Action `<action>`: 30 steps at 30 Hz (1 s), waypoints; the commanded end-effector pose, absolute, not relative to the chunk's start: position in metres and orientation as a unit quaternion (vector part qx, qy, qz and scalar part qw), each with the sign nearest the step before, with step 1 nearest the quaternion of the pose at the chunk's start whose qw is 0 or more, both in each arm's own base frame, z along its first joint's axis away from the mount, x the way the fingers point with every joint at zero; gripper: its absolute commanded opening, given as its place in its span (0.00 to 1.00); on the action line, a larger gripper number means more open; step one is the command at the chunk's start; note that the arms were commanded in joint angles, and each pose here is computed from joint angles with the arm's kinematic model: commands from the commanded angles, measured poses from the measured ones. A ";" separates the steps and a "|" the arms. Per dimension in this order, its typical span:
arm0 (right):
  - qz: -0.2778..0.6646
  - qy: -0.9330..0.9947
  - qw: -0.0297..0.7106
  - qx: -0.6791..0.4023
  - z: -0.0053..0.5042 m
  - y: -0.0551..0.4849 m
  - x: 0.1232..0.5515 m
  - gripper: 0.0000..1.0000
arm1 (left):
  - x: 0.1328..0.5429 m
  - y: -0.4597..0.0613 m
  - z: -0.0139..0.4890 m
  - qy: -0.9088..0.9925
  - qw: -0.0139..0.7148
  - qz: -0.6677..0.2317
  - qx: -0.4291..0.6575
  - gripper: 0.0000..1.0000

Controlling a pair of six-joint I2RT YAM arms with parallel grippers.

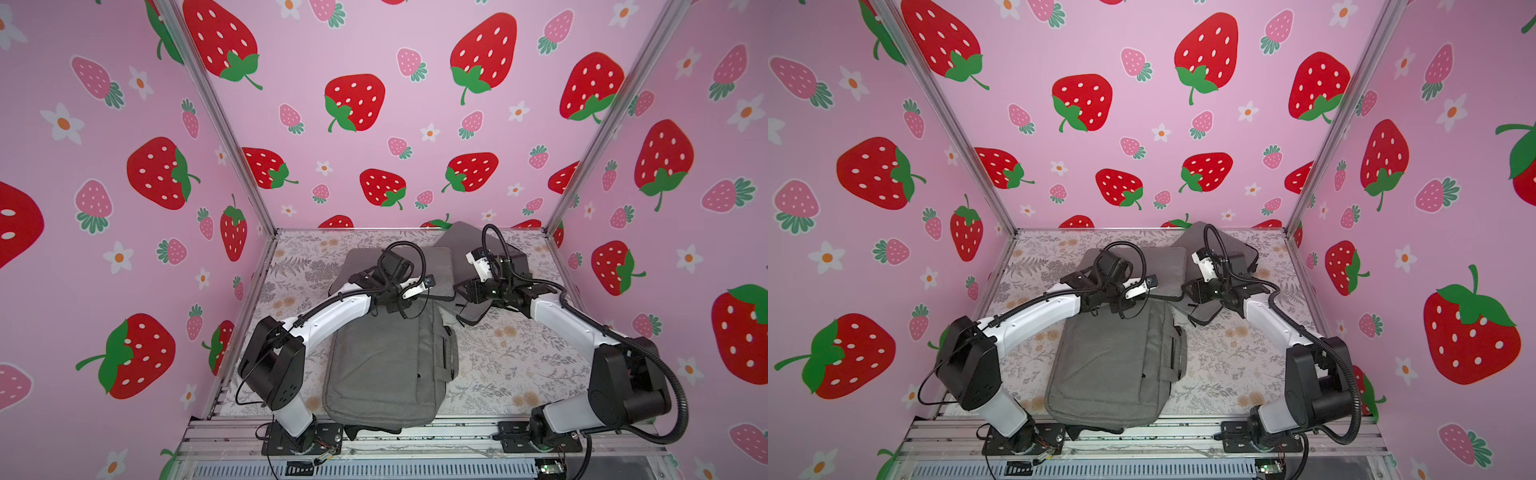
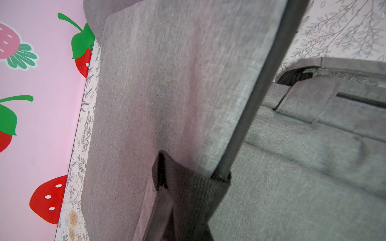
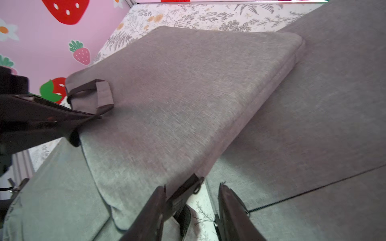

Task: Open the zippered laptop bag and take out the laptop
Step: Adjust the zippered laptop bag, then unzip the zipper on the zippered laptop bag.

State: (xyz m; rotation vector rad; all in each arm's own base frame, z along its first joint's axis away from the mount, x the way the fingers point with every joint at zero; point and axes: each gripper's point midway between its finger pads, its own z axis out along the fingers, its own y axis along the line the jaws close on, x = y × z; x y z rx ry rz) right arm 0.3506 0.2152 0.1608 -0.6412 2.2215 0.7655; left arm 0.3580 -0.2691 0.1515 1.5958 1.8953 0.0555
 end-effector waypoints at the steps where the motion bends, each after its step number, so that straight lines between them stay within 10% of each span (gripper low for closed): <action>1: 0.233 0.880 0.335 -0.242 0.147 0.196 0.352 0.43 | 0.351 -0.268 0.167 0.721 0.329 0.013 0.610 0.00; 30: 0.257 0.809 0.382 -0.366 0.133 0.204 0.335 0.38 | 0.342 -0.262 0.175 0.722 0.331 0.002 0.608 0.00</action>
